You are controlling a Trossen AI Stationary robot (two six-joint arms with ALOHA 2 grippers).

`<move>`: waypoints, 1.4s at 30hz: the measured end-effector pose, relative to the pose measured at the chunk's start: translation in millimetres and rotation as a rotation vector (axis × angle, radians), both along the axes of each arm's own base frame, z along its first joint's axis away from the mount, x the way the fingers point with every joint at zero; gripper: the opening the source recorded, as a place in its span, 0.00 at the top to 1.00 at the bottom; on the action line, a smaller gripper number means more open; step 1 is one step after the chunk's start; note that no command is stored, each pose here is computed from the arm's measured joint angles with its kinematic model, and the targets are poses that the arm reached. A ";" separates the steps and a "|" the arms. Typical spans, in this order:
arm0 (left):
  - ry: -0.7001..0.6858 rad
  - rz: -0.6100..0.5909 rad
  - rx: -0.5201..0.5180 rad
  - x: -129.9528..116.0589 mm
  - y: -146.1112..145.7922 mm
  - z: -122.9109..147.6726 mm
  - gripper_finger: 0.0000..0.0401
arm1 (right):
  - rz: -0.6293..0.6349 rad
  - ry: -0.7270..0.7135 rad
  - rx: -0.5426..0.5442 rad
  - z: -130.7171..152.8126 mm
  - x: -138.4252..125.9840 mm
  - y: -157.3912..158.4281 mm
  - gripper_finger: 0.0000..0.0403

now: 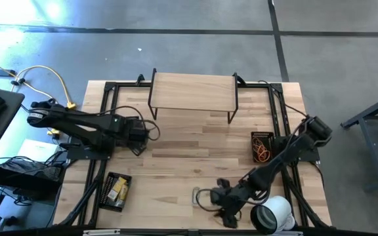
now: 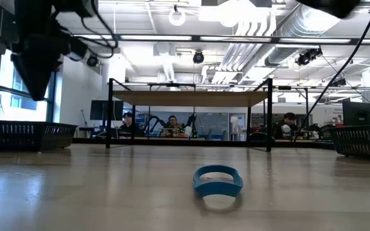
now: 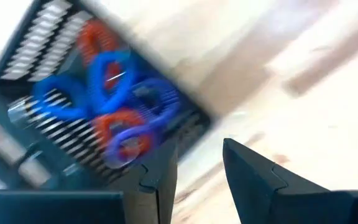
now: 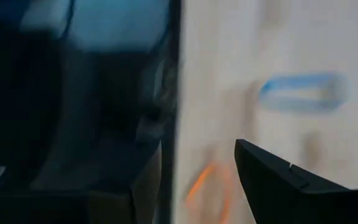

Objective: Pick & Place Office Desk Supplies
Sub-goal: Put the orange rubber band into the top right black bin

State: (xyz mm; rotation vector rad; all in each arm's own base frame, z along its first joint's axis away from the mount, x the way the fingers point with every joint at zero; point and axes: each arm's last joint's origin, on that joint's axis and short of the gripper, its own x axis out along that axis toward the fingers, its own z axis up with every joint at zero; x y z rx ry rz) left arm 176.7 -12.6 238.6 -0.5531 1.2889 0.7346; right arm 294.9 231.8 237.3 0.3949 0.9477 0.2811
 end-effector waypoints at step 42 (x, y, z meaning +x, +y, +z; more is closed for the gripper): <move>-0.547 -0.412 0.123 59.5 -104.4 -13.1 0.69 | 0.421 -0.046 -0.383 -101.3 3.5 27.6 0.52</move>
